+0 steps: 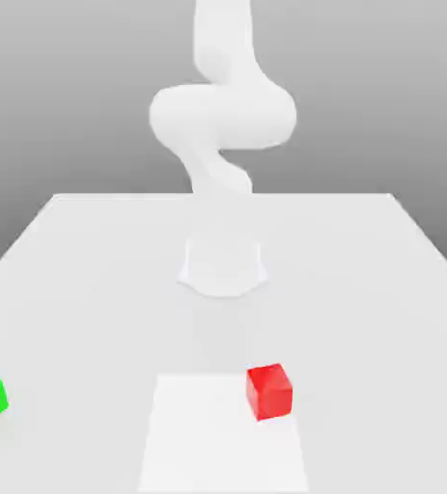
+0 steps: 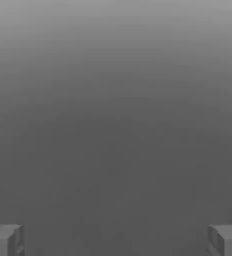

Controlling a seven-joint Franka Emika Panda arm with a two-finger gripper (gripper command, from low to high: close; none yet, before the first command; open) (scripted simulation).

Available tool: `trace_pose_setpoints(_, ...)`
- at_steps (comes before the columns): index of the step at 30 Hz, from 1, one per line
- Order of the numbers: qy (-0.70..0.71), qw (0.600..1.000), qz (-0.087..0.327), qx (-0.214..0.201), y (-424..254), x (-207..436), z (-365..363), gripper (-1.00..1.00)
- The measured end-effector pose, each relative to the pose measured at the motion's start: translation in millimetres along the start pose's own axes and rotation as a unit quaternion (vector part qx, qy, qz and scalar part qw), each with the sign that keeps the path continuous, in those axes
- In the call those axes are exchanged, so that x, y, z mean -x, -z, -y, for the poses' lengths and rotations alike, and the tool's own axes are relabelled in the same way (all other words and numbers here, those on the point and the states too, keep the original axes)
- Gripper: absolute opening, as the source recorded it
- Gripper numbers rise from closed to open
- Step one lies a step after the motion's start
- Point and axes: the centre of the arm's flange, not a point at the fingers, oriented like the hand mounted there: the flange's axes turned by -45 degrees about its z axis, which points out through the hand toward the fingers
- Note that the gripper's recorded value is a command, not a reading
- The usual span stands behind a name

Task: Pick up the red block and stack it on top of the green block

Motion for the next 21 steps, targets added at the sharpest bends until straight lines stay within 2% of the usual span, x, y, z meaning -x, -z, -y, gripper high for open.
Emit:
trace_pose_setpoints(8,0.053,0.987,0.149,-0.011,-188,87,30,0.0)
trace_pose_setpoints(17,0.11,0.94,0.32,-0.042,-320,271,56,0.0)
trace_pose_setpoints(21,0.118,0.929,0.346,-0.049,-348,318,59,0.0)
